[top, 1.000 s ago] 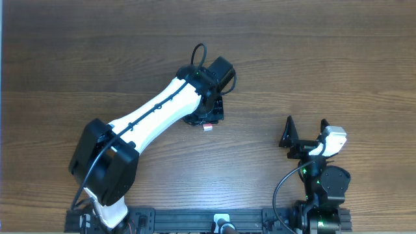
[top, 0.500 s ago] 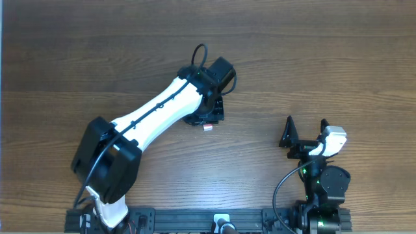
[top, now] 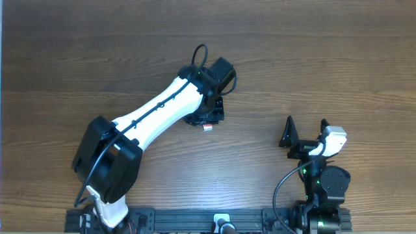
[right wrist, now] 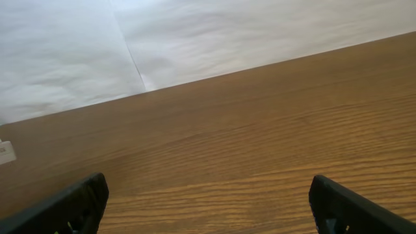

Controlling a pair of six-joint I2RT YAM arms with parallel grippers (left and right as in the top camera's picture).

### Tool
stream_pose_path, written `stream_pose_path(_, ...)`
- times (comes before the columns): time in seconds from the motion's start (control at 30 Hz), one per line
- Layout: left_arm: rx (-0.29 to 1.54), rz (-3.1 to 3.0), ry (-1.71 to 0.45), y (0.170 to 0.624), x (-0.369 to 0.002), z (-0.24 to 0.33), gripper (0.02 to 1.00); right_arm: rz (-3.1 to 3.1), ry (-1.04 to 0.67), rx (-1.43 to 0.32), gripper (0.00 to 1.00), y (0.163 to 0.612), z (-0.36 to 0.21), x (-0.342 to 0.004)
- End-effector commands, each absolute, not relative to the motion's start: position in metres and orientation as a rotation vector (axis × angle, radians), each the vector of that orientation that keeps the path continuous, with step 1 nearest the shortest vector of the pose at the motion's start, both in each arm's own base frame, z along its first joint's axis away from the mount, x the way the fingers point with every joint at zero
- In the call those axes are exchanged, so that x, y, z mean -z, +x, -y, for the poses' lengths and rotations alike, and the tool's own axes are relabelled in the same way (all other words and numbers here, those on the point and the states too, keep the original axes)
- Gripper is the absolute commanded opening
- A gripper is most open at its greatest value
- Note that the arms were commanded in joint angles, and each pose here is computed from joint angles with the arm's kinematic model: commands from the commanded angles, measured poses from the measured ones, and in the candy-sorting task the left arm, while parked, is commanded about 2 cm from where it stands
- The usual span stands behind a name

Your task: Stack Cubes

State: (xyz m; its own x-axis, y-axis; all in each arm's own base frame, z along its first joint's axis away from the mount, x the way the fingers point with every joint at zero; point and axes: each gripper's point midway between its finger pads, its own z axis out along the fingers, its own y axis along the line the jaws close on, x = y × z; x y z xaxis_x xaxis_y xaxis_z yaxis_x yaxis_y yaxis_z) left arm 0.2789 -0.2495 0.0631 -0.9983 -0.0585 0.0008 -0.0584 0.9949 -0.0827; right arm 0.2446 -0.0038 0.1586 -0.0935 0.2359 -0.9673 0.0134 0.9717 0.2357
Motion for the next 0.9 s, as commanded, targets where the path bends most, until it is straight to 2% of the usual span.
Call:
stream_pose_path(0.03,0.150,-3.142,-0.063,0.281,-0.063,0.256,0.308,-1.655,0.180,-0.199,0.991,0.245,0.001,-0.157)
stream_pose_path(0.13,0.150,-3.142,-0.063,0.281,-0.063,0.256,0.375,-1.655,0.180,-0.199,0.993,0.245,0.001,-0.157)
stream_pose_path(0.4,0.150,-3.142,-0.063,0.281,-0.063,0.256,0.459,-1.655,0.180,-0.199,0.991,0.245,0.001,-0.157)
stream_pose_path(0.47,0.150,-3.142,-0.063,0.281,-0.063,0.256,0.540,-1.655,0.180,-0.198,0.991,0.245,0.001,-0.157)
stream_pose_path(0.6,0.151,-3.142,-0.065,0.281,-0.063,0.256,0.798,-1.655,0.180,-0.199,0.991,0.245,0.001,-0.157)
stream_pose_path(0.7,0.147,-3.137,-0.093,0.282,-0.063,0.255,0.941,-1.655,0.180,-0.199,0.993,0.245,0.001,-0.157)
stream_pose_path(0.83,0.183,-3.100,-0.091,0.287,-0.071,0.259,0.998,-1.655,0.180,-0.199,0.991,0.245,0.001,-0.157)
stream_pose_path(0.9,0.203,-3.063,-0.097,0.292,-0.079,0.260,0.996,-1.655,0.180,-0.199,0.993,0.245,0.001,-0.157)
